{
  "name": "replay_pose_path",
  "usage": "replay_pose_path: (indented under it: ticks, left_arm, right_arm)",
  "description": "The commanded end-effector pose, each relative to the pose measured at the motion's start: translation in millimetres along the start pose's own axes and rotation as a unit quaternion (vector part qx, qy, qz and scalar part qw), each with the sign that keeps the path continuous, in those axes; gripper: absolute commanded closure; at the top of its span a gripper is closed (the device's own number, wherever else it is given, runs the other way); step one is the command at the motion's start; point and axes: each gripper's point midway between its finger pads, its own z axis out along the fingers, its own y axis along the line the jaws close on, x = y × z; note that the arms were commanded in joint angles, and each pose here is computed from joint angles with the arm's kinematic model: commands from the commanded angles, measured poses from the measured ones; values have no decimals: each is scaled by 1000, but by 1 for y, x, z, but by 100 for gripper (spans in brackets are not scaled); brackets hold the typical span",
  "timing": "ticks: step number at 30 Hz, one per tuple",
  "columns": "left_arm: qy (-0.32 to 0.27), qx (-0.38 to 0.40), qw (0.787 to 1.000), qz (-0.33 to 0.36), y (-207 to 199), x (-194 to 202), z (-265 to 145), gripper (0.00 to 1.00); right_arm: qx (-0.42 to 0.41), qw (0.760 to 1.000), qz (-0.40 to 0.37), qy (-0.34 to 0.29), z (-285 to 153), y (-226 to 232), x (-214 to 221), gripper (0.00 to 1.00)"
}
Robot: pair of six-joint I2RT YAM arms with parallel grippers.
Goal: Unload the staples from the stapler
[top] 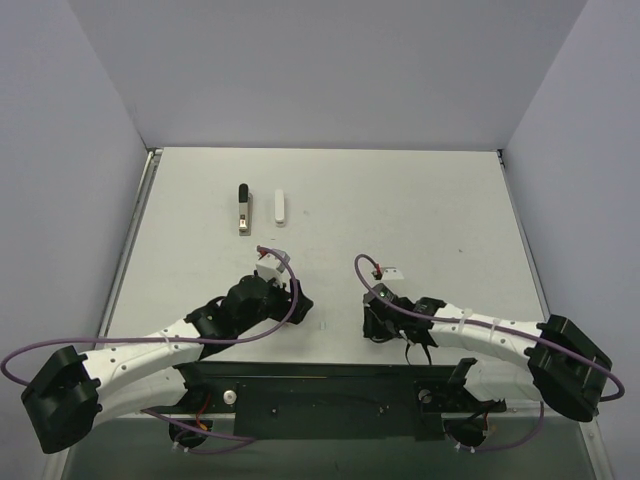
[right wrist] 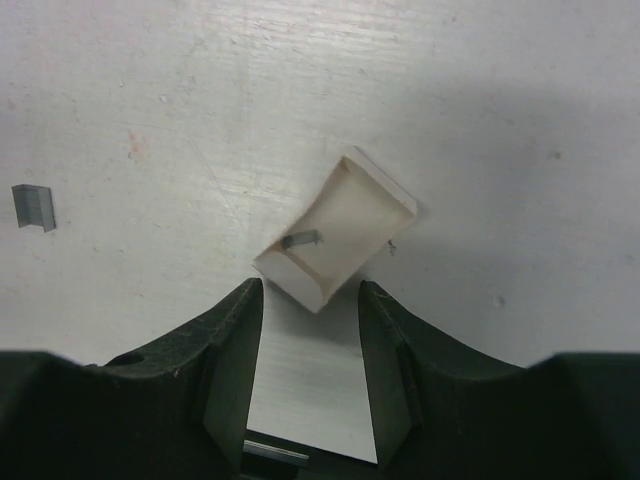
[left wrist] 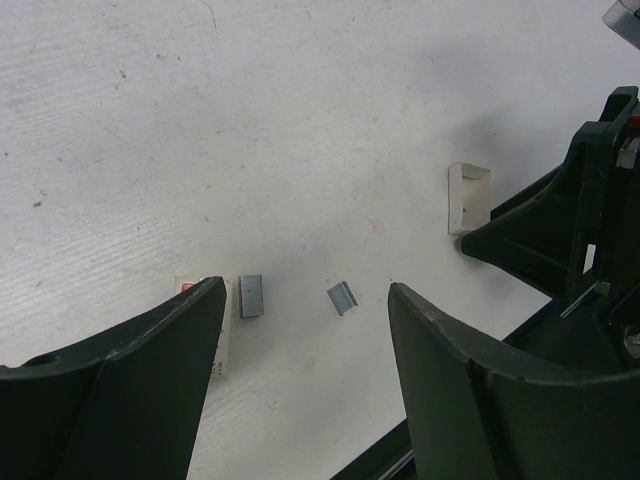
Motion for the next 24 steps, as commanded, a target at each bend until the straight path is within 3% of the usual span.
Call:
replay_pose_path:
  ticks: [1,24]
  left_arm:
    - [-8,1,1000,-4,-3,-5,1,23]
    - [-7,-7,1000,0,0,-4,0,23]
  right_arm:
    - [10,999,-26,27,7,-1,10,61]
    - [17,1000,1,4,33,35,-20,60]
